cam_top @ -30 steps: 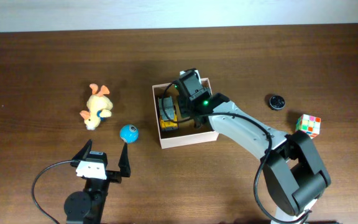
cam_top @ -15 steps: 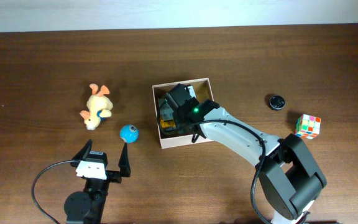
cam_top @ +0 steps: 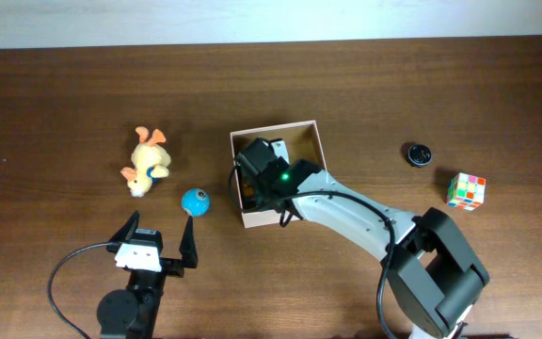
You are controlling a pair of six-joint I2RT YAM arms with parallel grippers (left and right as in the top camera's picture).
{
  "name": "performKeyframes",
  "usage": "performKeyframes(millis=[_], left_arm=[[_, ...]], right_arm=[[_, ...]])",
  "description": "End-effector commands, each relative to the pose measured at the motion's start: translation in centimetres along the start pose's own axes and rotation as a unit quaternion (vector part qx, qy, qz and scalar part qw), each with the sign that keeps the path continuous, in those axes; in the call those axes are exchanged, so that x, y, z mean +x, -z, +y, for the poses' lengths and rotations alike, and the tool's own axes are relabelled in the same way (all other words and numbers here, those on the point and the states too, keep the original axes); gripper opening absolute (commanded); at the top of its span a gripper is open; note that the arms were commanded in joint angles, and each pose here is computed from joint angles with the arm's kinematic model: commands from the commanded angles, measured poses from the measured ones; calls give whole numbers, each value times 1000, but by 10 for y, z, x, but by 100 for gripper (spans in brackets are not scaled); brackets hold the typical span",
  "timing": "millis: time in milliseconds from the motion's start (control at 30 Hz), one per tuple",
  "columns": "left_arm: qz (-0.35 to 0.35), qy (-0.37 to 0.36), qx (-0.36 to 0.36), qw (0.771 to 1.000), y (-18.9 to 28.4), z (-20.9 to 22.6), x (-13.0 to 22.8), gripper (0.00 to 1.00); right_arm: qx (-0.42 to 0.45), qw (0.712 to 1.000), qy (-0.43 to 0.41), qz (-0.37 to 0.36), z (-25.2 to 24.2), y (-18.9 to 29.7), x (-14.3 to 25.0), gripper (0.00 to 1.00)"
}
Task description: Pack container
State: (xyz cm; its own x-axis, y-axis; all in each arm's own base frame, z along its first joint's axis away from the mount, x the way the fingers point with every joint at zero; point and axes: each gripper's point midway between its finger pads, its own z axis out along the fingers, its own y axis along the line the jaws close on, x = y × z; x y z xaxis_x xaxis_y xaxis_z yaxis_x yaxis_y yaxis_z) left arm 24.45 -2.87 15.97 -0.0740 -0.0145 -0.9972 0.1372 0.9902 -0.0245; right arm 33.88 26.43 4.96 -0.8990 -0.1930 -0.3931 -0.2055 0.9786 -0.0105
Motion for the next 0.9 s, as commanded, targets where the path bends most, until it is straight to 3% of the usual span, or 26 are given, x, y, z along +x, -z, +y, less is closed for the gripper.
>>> performKeyframes(millis=[0, 867], left_arm=[[-2, -8, 1, 1000, 0, 0, 1, 99], [-1, -8, 1, 1000, 0, 0, 1, 99]], right_arm=[[-21, 999, -24, -23, 10, 15, -14, 56], [-93, 988, -114, -52, 37, 19, -36, 56]])
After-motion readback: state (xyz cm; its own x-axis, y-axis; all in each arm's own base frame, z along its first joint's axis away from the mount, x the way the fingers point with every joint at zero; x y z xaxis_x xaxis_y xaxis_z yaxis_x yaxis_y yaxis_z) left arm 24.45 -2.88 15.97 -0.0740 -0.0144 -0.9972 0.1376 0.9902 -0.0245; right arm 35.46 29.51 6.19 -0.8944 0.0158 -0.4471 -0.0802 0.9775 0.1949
